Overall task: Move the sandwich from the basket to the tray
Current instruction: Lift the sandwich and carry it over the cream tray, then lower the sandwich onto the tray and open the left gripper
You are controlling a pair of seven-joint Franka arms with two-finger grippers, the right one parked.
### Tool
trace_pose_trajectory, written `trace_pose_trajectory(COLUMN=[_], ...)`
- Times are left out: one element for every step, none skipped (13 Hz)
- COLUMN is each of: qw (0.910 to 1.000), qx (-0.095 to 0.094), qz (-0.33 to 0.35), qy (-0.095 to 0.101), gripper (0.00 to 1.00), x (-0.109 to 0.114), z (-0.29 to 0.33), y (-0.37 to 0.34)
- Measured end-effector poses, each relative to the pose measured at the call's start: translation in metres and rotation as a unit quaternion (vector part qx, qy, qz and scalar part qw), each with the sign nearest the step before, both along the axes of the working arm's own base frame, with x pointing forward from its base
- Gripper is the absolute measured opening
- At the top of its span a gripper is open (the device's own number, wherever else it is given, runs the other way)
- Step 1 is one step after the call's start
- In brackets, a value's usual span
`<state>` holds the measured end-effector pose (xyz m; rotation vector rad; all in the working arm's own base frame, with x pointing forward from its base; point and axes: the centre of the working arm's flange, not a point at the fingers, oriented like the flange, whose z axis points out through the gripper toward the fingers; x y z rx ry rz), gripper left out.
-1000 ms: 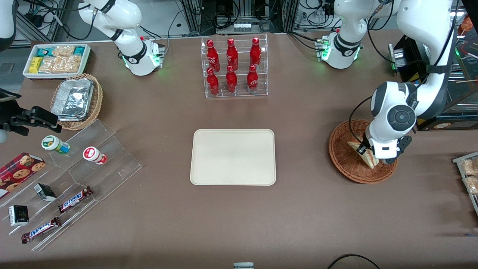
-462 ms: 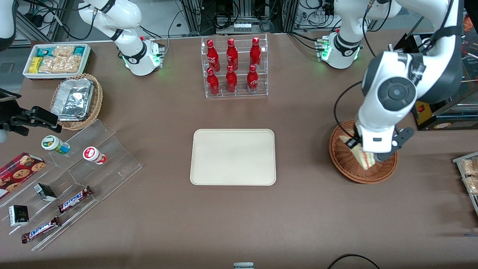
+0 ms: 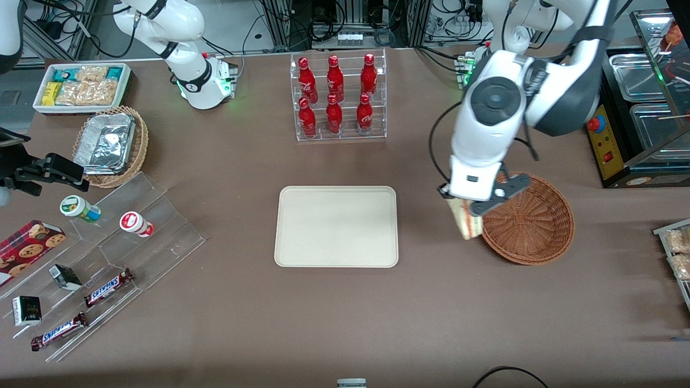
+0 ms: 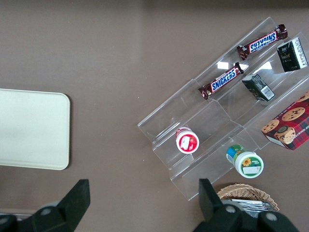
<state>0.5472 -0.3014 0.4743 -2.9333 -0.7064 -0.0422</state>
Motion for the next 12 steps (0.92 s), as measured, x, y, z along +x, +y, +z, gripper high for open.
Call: trace_pose_trajectory(qw=[0.9998, 0.9994, 0.9987, 0.9976, 0.9960, 0.9942, 0.9924, 0.9908, 0.9895, 0.9887, 0.9881, 0.9877], qx=[-0.006, -0.012, -0.016, -0.021, -0.027, -0.032, -0.036, -0.040, -0.044, -0.047, -0.048, -0.047], qz=[-0.015, -0.031, -0.047, -0.063, -0.082, -0.099, -0.115, -0.127, -0.135, -0.140, -0.144, -0.147], qy=[-0.007, -0.013, -0.016, -0.019, -0.023, -0.025, -0.025, -0.026, -0.027, -0.027, -0.024, -0.020], gripper=[0.15, 0.15, 0.15, 0.15, 0.15, 0.15, 0.15, 0.15, 0.15, 0.15, 0.15, 0.15], x=[-0.003, -0.006, -0.009, -0.014, -0.022, -0.031, -0.041, -0.047, -0.050, -0.051, -0.053, -0.054], z=[-0.007, -0.019, -0.031, -0.045, -0.059, -0.074, -0.090, -0.106, -0.123, -0.140, -0.158, -0.174], y=[-0.018, -0.037, -0.055, -0.075, -0.097, -0.118, -0.138, -0.152, -0.162, -0.169, -0.175, -0.179])
